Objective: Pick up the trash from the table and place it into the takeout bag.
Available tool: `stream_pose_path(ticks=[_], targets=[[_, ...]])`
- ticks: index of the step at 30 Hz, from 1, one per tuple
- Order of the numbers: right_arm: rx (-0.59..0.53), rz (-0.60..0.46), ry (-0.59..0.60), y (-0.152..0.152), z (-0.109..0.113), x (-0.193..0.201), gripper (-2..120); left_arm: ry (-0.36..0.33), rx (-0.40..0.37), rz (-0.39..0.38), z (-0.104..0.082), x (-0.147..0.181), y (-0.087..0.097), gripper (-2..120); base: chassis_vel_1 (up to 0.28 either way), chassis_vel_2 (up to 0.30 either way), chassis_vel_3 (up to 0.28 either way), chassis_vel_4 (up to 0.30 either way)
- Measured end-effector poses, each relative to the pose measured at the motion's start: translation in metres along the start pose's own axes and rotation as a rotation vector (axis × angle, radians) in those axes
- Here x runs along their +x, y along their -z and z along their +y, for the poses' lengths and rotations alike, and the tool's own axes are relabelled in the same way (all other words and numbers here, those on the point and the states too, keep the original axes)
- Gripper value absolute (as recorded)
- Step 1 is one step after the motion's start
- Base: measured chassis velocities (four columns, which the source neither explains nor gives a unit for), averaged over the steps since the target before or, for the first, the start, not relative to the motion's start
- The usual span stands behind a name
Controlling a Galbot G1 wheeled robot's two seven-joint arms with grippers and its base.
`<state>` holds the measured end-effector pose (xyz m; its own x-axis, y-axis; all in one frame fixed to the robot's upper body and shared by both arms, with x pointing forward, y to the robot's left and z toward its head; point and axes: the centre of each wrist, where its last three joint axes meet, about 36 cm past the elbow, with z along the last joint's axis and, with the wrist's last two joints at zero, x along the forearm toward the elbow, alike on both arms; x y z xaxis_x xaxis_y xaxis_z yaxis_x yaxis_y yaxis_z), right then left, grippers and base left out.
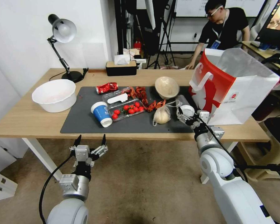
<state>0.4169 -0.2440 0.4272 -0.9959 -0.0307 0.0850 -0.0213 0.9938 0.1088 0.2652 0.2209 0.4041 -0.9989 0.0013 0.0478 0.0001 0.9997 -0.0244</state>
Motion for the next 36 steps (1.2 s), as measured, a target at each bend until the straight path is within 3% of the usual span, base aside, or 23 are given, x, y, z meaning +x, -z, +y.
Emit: stream_pose_path(ticks=[8, 13, 16, 20, 36], targets=[[-0.005, 0.014, -0.011, -0.0028, -0.0014, -0.0013, 100, -0.002, -0.001, -0.001, 0.0006, -0.0010, -0.0012, 100, 0.000, 0.000, 0.000, 0.000], [-0.008, 0.017, -0.013, -0.0030, -0.0020, -0.0020, 91, -0.002, -0.001, 0.000, 0.0005, -0.0011, -0.0016, 100, 0.000, 0.000, 0.000, 0.000], [-0.014, 0.020, -0.013, -0.0032, -0.0027, -0.0028, 73, -0.003, 0.000, 0.001, 0.0003, -0.0012, -0.0020, 100, 0.000, 0.000, 0.000, 0.000], [-0.026, 0.029, -0.012, -0.0041, -0.0038, -0.0041, 67, -0.004, 0.000, 0.002, 0.0002, -0.0012, -0.0028, 100, 0.000, 0.000, 0.000, 0.000], [-0.057, 0.068, 0.003, -0.0083, -0.0078, -0.0073, 67, -0.004, 0.003, -0.008, 0.0022, -0.0008, -0.0026, 100, 0.000, 0.000, 0.000, 0.000]])
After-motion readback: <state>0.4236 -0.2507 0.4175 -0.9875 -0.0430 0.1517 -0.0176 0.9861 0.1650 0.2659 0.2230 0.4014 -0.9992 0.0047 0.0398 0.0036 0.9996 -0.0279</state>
